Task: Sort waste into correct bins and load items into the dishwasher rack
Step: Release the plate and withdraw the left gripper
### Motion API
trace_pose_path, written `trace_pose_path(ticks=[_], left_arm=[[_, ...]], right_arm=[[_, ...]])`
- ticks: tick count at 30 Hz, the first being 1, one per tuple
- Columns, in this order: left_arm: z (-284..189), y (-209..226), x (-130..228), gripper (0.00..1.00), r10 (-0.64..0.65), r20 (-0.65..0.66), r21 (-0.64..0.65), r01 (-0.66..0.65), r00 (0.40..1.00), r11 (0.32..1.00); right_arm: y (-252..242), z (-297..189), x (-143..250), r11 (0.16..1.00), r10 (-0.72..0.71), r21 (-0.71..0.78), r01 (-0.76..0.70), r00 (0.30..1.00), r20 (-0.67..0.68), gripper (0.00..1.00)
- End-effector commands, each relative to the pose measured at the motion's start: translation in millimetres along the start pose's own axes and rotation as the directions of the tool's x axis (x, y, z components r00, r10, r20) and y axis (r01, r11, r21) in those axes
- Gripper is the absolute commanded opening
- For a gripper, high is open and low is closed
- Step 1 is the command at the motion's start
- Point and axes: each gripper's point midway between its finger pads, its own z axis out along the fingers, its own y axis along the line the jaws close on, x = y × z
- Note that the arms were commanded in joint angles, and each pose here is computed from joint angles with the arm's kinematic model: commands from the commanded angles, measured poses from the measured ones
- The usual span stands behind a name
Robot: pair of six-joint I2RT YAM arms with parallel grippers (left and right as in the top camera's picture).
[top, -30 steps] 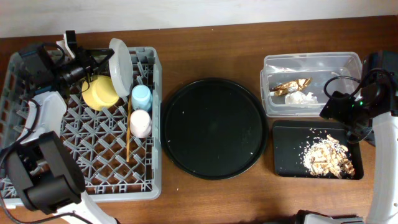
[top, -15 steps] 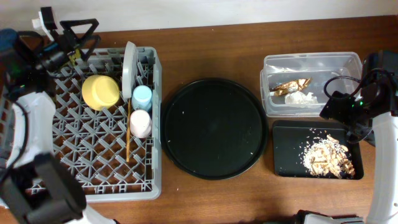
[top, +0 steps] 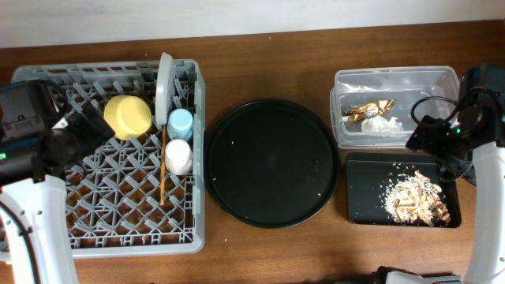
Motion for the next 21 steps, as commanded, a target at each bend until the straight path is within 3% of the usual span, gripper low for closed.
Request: trace_pose_path(ticks=[1,8,12,14,16,21], left_arm=[[1.0,6.3,-1.0,0.99,0.026,0.008,-0.041,-0.026,1.000,0.999],[1.0,6.4,-1.1,0.99,0.026,0.009,-0.041,-0.025,1.000,0.999],[1.0,6.4,-1.1,0.99,0.026,0.009,-0.041,-0.025,1.000,0.999],[1.0,6.4,-1.1,0.99,0.026,0.009,-0.041,-0.025,1.000,0.999],[1.0,6.4,-1.1,0.99,0.026,0.009,-0.041,-0.025,1.000,0.999],[1.2,6.3,-1.0,0.99,0.026,0.008,-0.041,-0.026,1.000,0.999]], right_arm=[[-3.0,-2.3,-3.1,1.000,0.015,0.009,-0.015,1.000,0.013,0.99],[0.8,-6.1,0.5,1.000,-0.002,-0.002,0.003,1.000,0.029,0.99],[15.0,-53.1,21.5,0.990,-0.076,-0.101,0.096,0.979,0.187,0.99],[22.8,-82.4,40.3,0.969,-0.126,-0.171,0.180,0.950,0.287,0.99],[9.5,-121.2,59.9,0.936,-0.186,-0.182,0.300,0.864,0.467,0.99],[-28.0,-159.3,92.0,0.903,-0.097,-0.262,0.339,0.758,0.646,0.99]])
